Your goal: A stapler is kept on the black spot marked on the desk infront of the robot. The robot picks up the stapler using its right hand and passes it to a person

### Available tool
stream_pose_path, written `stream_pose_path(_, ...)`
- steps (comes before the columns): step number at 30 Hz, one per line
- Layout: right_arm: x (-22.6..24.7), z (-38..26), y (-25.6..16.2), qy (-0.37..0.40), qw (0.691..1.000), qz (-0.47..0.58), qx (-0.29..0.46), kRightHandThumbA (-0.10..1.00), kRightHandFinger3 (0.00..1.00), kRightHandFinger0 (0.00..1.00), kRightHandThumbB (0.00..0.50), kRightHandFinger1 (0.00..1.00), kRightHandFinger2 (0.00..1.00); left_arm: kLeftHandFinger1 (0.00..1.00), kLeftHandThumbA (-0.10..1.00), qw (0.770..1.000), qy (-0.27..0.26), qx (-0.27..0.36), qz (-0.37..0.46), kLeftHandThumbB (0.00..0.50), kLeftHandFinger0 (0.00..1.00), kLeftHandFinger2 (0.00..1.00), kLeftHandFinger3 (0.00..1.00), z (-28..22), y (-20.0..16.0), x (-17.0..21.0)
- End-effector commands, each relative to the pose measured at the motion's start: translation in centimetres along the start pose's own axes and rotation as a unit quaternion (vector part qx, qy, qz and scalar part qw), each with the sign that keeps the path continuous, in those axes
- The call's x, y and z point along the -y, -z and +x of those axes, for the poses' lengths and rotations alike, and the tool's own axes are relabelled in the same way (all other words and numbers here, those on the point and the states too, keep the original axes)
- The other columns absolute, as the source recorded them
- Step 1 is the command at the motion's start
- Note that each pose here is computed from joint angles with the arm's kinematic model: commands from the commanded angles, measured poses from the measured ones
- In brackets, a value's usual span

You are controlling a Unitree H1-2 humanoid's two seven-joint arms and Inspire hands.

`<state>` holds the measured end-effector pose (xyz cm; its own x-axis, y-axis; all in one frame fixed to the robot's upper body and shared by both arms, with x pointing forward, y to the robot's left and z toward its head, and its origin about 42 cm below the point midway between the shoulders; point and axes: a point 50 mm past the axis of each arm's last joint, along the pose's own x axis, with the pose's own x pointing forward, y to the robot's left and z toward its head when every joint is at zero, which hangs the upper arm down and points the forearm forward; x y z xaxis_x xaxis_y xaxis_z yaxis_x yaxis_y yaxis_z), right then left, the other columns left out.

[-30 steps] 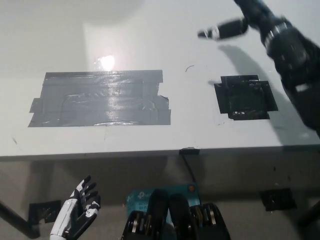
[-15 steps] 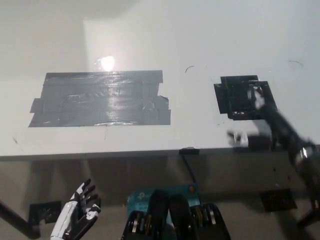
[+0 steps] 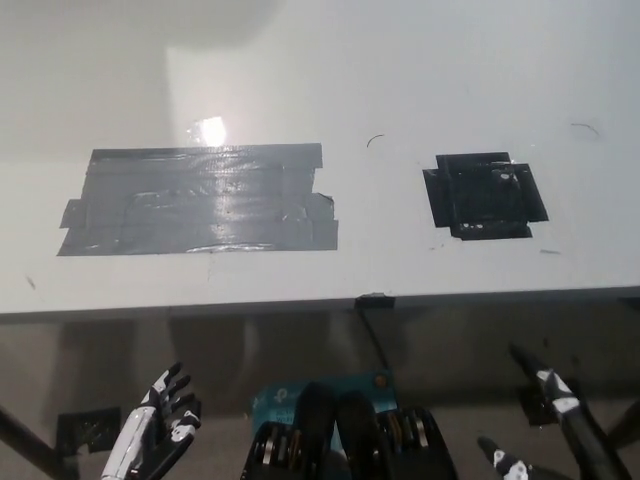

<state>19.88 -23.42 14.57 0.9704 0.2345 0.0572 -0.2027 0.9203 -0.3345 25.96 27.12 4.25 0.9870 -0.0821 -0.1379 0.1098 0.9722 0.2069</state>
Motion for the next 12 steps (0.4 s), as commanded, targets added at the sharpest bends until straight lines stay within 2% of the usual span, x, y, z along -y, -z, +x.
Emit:
stream_pose_path(1, 0.3, 1.5, 0.3, 0.132, 0.986, 0.058, 0.087, 0.66, 1.0, 1.0, 0.358, 1.0, 1.0, 0.91, 0.55, 0.999, 0.011, 0.029, 0.018, 0.488, 0.76, 0.98, 1.0, 0.1, -0.8, -0.4)
stream_pose_path(2, 0.0, 2.0, 1.1, 0.132, 0.986, 0.062, 0.074, 0.7, 1.0, 1.0, 0.38, 1.0, 1.0, 0.91, 0.54, 0.999, 0.01, 0.029, 0.018, 0.48, 0.75, 0.98, 1.0, 0.0, -0.8, -0.4)
stream_pose_path(5, -1.0, 3.2, 3.5, 0.126, 0.989, 0.065, 0.042, 0.68, 1.0, 1.0, 0.373, 1.0, 1.0, 0.92, 0.54, 1.0, 0.009, 0.024, 0.012, 0.494, 0.75, 0.99, 1.0, -0.1, -0.7, -0.4)
stream_pose_path(7, -1.3, 3.5, 4.4, 0.115, 0.991, 0.067, 0.024, 0.66, 1.0, 1.0, 0.364, 1.0, 1.0, 0.92, 0.52, 1.0, 0.009, 0.025, 0.008, 0.483, 0.74, 1.0, 1.0, -0.1, -0.7, -0.5)
stream_pose_path(12, -1.1, 3.3, 5.2, 0.107, 0.993, 0.058, 0.007, 0.65, 1.0, 1.0, 0.366, 1.0, 1.0, 0.91, 0.54, 0.999, 0.009, 0.025, 0.018, 0.481, 0.74, 0.99, 1.0, -0.2, -0.7, -0.3)
